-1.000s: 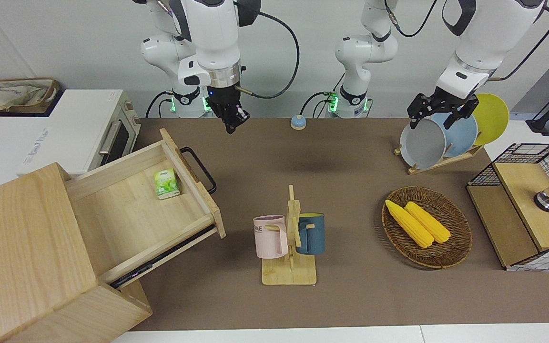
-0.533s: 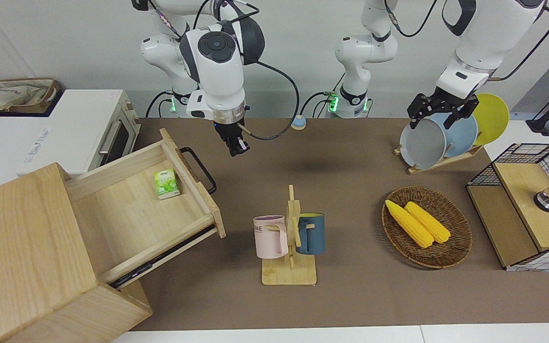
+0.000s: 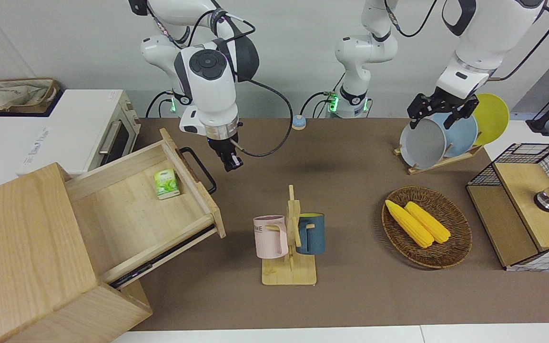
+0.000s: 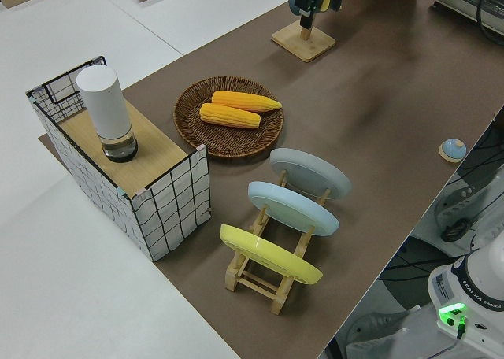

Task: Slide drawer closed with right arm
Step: 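Push the drawer front with the right gripper away from the robot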

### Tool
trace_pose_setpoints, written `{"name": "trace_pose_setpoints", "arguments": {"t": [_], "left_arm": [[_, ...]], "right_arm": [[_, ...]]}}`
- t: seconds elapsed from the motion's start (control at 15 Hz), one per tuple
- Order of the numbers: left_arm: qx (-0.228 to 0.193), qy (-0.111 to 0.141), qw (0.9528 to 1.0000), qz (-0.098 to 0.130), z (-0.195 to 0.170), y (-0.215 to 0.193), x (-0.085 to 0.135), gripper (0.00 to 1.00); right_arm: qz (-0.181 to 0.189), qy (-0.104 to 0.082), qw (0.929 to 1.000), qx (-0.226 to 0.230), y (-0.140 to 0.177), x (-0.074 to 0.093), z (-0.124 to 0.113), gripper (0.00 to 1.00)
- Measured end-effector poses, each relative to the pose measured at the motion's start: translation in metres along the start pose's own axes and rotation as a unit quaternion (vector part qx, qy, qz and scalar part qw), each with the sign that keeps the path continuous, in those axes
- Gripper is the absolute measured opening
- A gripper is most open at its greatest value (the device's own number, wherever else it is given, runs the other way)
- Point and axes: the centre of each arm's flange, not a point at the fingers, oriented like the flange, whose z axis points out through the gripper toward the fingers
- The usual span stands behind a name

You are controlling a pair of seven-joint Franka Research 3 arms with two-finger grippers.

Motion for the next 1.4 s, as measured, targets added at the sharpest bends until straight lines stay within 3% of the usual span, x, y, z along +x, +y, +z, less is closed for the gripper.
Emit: {"name": "trace_pose_setpoints", "arguments": {"t": [0.87,1.4], "left_arm": [[0.000,0.000,1.0000,0.000,0.000,0.000,0.000,1.00],[0.000,0.000,1.0000,0.000,0.000,0.000,0.000,1.00]], "right_arm": [[-0.005,0.005,1.0000,0.001,0.006,0.071,0.019,0.01],[-0.013,0.005,0.9999,0.006,0.027,0.146,0.021,0.01]]}}
